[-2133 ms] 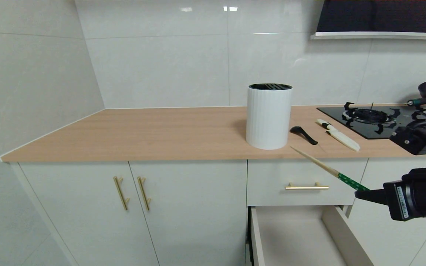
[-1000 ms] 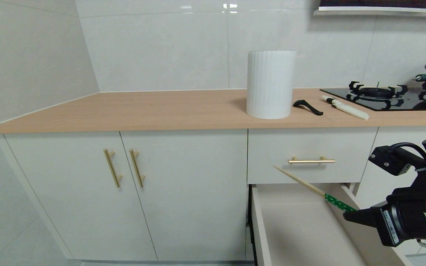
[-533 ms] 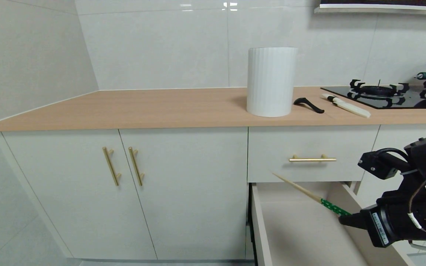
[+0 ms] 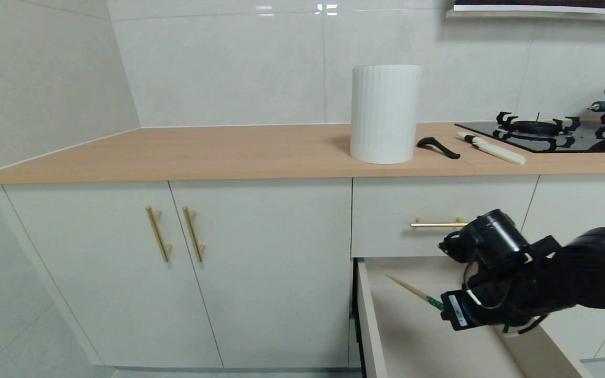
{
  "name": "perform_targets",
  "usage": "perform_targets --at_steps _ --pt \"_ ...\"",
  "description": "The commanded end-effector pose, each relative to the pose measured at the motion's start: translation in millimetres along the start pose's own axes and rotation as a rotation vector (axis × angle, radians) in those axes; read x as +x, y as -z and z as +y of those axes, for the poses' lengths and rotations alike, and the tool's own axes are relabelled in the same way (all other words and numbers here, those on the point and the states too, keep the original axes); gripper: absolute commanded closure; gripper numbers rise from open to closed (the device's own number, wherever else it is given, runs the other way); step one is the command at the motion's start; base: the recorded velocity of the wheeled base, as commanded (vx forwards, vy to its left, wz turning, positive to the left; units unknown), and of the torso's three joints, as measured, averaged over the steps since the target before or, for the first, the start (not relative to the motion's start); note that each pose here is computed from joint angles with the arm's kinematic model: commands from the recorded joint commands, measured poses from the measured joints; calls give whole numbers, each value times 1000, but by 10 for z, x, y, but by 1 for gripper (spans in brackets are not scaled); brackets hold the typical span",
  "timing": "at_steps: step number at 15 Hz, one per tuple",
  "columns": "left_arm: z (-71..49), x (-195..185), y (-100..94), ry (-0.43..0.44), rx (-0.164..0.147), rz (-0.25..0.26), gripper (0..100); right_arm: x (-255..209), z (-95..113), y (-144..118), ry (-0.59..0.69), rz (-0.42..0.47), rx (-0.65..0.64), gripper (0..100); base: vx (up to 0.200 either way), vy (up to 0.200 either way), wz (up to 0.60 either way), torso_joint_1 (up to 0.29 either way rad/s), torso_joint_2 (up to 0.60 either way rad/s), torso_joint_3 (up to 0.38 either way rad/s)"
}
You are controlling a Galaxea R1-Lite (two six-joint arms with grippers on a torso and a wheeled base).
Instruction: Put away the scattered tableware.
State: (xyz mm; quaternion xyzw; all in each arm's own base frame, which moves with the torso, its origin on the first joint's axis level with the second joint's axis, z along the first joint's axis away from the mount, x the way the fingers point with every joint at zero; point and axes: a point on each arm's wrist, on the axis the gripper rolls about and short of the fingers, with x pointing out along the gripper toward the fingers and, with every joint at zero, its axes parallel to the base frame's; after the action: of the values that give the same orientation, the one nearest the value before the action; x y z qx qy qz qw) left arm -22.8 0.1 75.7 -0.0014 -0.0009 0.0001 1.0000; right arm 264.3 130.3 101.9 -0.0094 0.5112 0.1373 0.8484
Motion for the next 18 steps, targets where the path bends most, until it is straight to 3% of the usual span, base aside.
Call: perform_targets --at_steps 1,5,8,18 --pt "0 0 0 0 0 0 0 710 -3 -138 52 107 57 100 0 0 0 0 0 0" --pt "0 0 0 0 0 0 0 1113 22 -97 99 167 112 100 0 0 0 0 0 0" --pt "0 0 0 -1 0 0 0 1298 152 11 131 208 95 100 0 0 0 0 0 0" --pt "0 0 0 0 0 0 0 1366 217 97 166 227 64 100 0 0 0 0 0 0"
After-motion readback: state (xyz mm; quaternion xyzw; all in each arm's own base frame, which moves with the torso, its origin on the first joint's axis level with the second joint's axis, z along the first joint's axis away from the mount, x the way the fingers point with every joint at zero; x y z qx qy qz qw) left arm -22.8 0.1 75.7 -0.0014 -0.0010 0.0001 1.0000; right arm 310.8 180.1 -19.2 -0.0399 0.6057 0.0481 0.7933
